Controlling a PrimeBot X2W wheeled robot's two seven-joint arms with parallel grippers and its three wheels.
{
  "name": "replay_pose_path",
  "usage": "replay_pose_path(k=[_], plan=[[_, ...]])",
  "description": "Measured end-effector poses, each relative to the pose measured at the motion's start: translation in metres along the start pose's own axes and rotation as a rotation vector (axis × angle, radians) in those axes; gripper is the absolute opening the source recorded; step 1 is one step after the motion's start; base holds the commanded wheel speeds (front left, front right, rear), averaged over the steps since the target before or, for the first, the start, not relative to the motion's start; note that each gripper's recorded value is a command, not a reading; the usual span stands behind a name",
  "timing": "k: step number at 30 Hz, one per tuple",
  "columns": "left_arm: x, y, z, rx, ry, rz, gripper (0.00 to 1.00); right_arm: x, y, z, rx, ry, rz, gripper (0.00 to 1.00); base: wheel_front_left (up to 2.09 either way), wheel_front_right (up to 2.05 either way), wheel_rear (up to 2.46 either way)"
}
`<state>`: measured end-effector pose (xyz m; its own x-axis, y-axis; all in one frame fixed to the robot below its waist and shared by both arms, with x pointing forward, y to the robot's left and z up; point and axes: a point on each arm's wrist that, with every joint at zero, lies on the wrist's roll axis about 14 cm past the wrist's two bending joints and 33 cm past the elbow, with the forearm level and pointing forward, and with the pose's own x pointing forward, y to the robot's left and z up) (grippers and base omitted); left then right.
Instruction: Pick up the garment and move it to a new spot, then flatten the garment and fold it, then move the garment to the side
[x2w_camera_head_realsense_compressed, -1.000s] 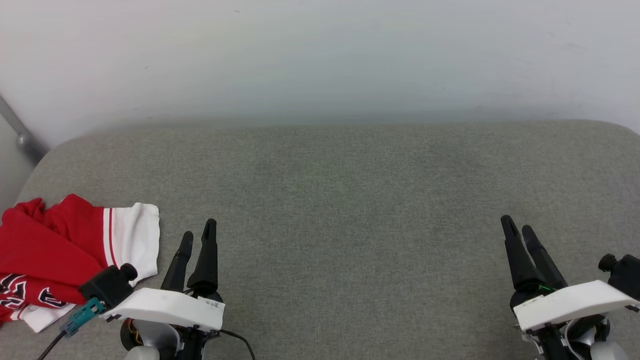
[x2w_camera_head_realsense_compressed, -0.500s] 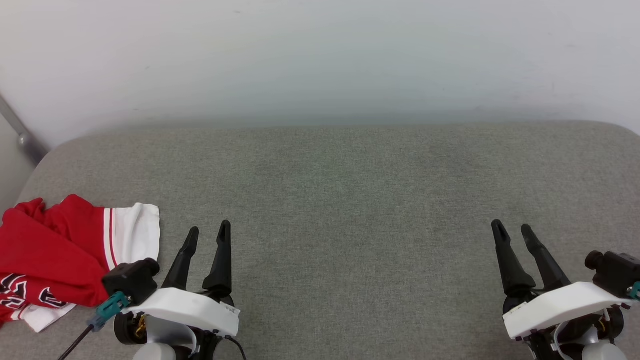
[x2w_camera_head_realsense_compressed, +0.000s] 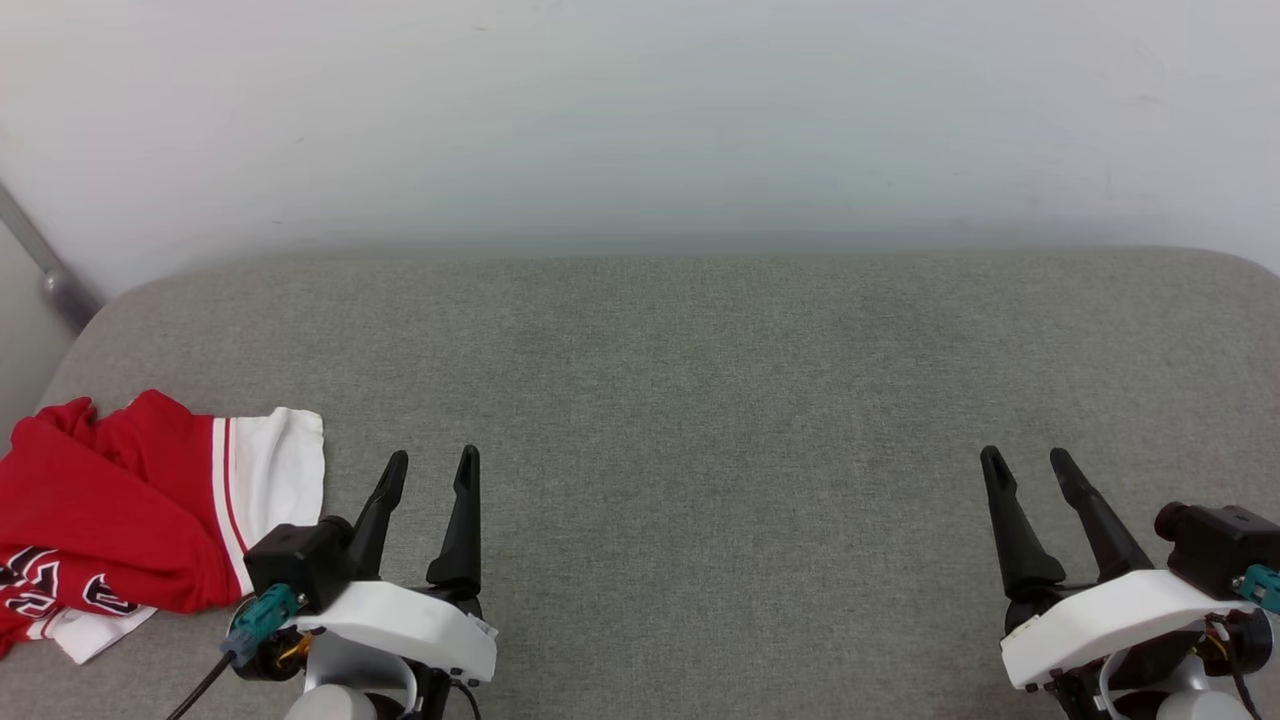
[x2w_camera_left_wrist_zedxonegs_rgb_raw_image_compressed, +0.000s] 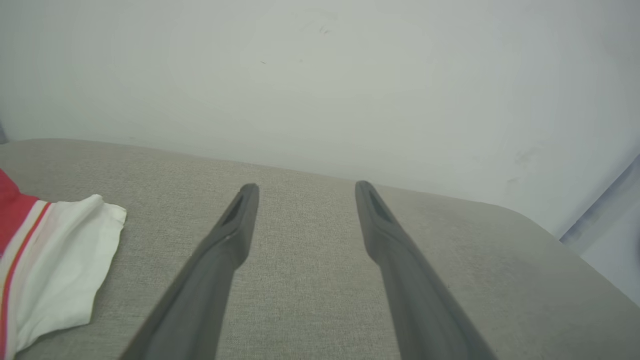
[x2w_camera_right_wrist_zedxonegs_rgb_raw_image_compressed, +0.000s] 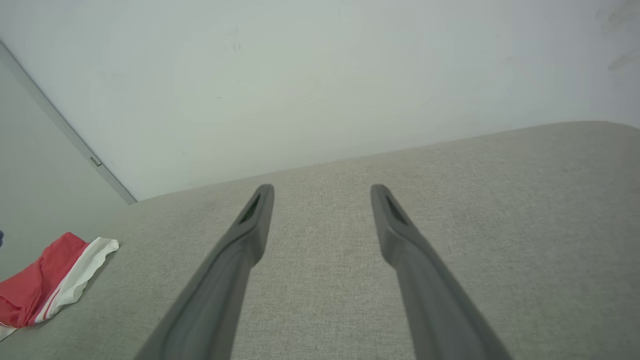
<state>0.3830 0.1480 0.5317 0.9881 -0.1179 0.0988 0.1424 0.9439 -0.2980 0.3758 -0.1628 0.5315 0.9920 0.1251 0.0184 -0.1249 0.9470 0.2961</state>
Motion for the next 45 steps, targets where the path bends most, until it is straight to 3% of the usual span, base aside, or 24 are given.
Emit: replay_pose_path(k=[22,45], plan=[[0.0015,-0.0059,0.0024,0.177,-0.032,-0.021,1.00,-0.0001,0.0010,0.0063,-0.172,-0.011,-0.002,1.00,0.00,0.00,0.00],[0.0007,-0.0084,0.0019,0.272,-0.054,-0.035,1.00,-0.0017,0.0054,0.0081,-0.295,-0.020,0.009,1.00,0.00,0.00,0.00]])
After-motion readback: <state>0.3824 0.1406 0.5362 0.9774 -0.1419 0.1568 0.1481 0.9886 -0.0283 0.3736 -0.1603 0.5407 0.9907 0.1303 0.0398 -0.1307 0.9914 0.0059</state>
